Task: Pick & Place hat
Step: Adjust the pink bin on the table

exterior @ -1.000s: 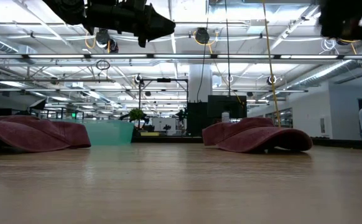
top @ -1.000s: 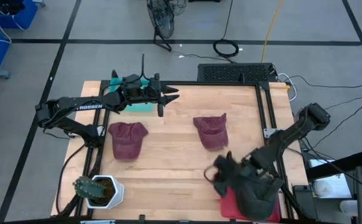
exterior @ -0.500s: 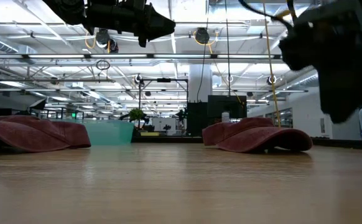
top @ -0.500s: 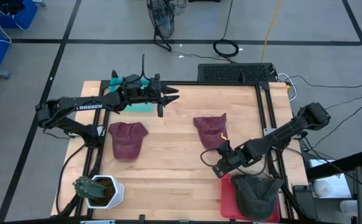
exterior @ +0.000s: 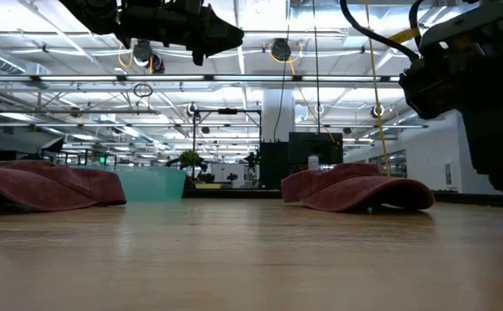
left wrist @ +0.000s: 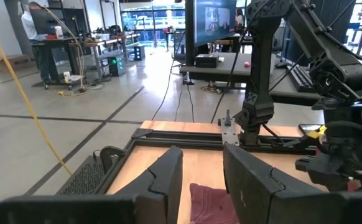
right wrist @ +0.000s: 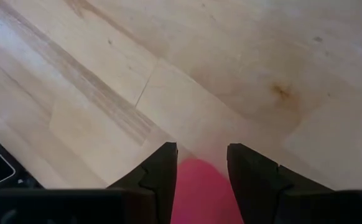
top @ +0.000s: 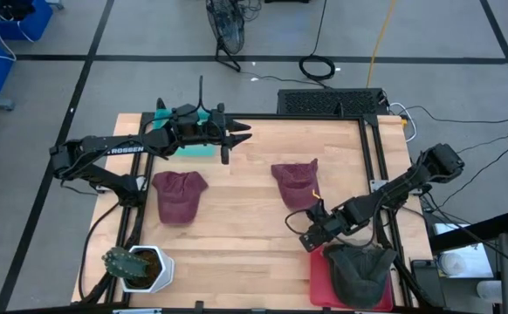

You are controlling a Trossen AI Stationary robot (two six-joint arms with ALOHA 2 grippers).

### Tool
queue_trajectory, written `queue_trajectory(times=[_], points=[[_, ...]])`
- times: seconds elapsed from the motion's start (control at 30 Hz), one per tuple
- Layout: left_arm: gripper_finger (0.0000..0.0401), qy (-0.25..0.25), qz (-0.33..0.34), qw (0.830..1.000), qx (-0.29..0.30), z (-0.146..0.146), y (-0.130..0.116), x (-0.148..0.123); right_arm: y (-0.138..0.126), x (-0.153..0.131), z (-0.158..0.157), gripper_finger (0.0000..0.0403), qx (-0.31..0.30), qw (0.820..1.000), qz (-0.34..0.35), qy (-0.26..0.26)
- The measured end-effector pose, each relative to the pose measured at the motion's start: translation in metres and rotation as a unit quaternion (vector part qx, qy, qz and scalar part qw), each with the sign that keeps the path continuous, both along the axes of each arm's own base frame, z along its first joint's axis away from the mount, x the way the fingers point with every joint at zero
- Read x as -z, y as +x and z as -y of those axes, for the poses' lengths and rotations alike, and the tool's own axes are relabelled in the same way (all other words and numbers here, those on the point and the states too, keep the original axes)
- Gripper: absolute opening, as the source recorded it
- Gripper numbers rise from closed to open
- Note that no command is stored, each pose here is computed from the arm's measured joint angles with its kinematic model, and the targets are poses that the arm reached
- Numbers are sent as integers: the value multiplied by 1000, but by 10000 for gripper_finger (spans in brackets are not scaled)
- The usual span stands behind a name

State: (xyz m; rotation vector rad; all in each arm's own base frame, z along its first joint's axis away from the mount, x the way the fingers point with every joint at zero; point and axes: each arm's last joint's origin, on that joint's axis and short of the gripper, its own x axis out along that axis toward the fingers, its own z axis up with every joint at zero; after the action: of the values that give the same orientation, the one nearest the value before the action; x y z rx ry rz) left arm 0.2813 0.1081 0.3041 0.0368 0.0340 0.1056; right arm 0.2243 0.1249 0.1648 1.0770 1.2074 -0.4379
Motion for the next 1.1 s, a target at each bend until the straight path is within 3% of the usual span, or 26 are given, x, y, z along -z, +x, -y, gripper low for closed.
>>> queue_trajectory(times=[1.1], points=[[120, 0, 0, 1000, 0, 0, 0, 0, 1, 0, 0, 130, -36, 999, 10, -6]])
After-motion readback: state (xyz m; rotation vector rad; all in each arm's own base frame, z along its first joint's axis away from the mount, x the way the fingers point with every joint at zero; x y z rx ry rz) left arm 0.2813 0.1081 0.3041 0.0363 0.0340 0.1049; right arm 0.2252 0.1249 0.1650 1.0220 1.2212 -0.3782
